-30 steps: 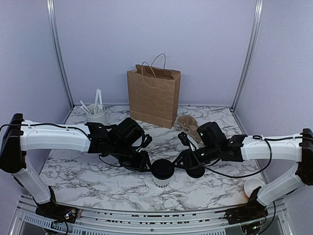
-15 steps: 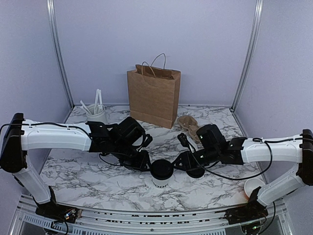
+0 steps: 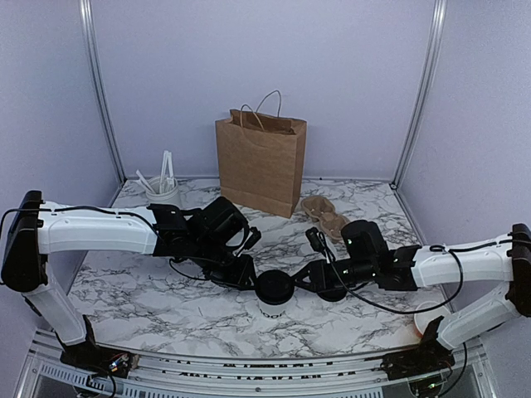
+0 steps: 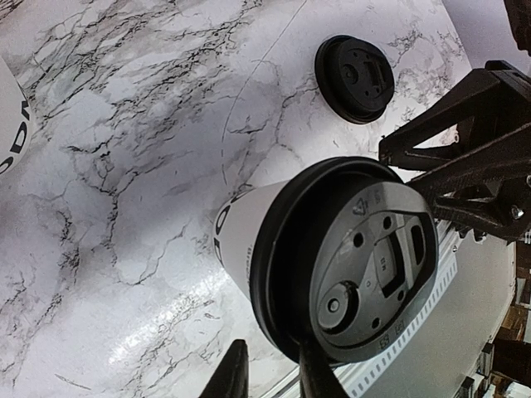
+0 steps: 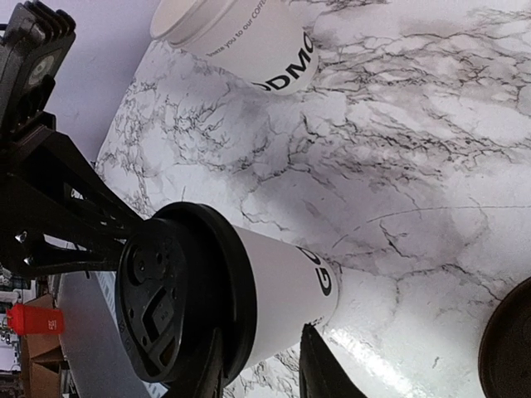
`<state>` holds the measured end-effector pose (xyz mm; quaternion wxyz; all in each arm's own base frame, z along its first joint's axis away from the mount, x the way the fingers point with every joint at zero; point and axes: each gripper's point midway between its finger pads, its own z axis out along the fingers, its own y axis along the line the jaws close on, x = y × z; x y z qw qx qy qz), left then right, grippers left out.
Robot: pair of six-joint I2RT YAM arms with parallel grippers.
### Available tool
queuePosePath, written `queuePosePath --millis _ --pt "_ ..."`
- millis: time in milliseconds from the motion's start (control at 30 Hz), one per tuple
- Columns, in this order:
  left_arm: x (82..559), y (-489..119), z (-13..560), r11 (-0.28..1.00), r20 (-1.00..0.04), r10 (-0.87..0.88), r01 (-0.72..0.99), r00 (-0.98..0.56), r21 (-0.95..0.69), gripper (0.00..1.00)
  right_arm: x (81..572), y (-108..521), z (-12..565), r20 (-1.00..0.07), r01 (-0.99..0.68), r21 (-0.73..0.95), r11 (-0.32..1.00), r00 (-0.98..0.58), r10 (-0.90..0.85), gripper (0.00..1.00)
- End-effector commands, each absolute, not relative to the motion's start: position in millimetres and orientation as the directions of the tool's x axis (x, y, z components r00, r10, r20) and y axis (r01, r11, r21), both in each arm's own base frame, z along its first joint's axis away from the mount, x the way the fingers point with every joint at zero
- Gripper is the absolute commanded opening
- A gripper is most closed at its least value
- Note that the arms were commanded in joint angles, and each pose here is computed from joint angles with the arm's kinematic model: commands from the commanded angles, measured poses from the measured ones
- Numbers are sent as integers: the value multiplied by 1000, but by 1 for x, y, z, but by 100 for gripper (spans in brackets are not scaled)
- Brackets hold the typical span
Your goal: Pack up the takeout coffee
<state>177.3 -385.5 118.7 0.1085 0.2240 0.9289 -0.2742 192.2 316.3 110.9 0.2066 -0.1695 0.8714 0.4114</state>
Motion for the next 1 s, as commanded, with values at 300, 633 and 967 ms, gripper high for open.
queuePosePath --millis 300,633,967 --pt "152 -340 18 843 -120 433 448 -894 -299 20 131 282 8 -242 -344 603 720 -939 -245 28" --pt "166 -348 48 835 -199 427 469 -882 -288 21 147 290 34 -304 -371 578 726 -924 -231 28" --pt "183 -363 90 818 -293 420 498 -859 -288 21 175 304 87 -412 -406 570 714 -893 -178 28"
